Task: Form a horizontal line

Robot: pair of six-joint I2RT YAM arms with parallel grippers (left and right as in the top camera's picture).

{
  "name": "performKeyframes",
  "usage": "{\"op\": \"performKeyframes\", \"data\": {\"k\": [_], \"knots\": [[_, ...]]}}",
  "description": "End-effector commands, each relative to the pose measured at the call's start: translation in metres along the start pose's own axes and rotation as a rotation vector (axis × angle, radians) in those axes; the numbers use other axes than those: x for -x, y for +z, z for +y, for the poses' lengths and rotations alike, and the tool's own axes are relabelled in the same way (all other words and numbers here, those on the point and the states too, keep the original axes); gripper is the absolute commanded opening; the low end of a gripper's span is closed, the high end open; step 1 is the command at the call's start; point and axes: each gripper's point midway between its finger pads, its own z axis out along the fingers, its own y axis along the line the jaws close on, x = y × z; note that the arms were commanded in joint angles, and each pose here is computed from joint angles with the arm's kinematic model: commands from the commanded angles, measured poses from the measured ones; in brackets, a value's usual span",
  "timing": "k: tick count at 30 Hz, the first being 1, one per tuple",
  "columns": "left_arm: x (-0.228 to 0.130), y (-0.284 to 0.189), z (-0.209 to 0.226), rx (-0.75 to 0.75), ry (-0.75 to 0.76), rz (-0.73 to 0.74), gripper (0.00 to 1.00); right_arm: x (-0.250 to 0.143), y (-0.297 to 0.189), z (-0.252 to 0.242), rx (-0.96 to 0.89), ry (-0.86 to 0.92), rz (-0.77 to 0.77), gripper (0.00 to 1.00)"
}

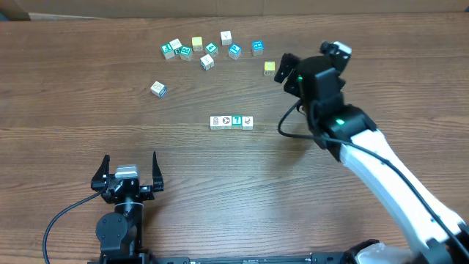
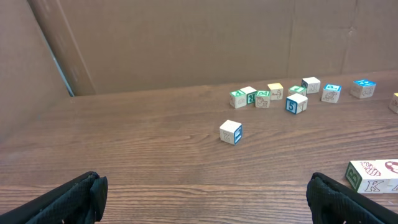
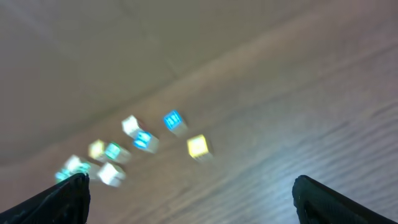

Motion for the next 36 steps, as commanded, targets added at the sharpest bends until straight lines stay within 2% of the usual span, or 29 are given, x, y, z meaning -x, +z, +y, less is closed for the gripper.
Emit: {"op": "performKeyframes", "data": {"k": [1,9,15,24,30,36], "knots": [[0.001,0.0,-0.003,-0.012,0.017,-0.009,1.0,0.041,-0.032,-0.001,0.038,0.056,-0.103,1.0],[0.001,0.0,-0.003,-0.012,0.017,-0.009,1.0,0.107,-0.092,-0.024,0.076,0.159,-0.279,1.0],[0.001,0.0,-0.003,-0.012,0.017,-0.009,1.0,0.127,-0.118,-0.033,0.092,0.193,-0.347,1.0],[0.001,0.0,-0.003,-0.013,0.017,-0.009,1.0,0.109,-0.104,-0.042,0.033,0.162,-0.275,1.0],[0.001,0.0,-0.003,-0.013,0.017,-0.009,1.0,0.068,-0.081,-0.066,-0.083,0.101,-0.133,1.0],[0.001,0.0,-0.003,-0.013,0.017,-0.009,1.0,0.043,-0.083,-0.08,-0.094,0.086,-0.105,1.0]]}}
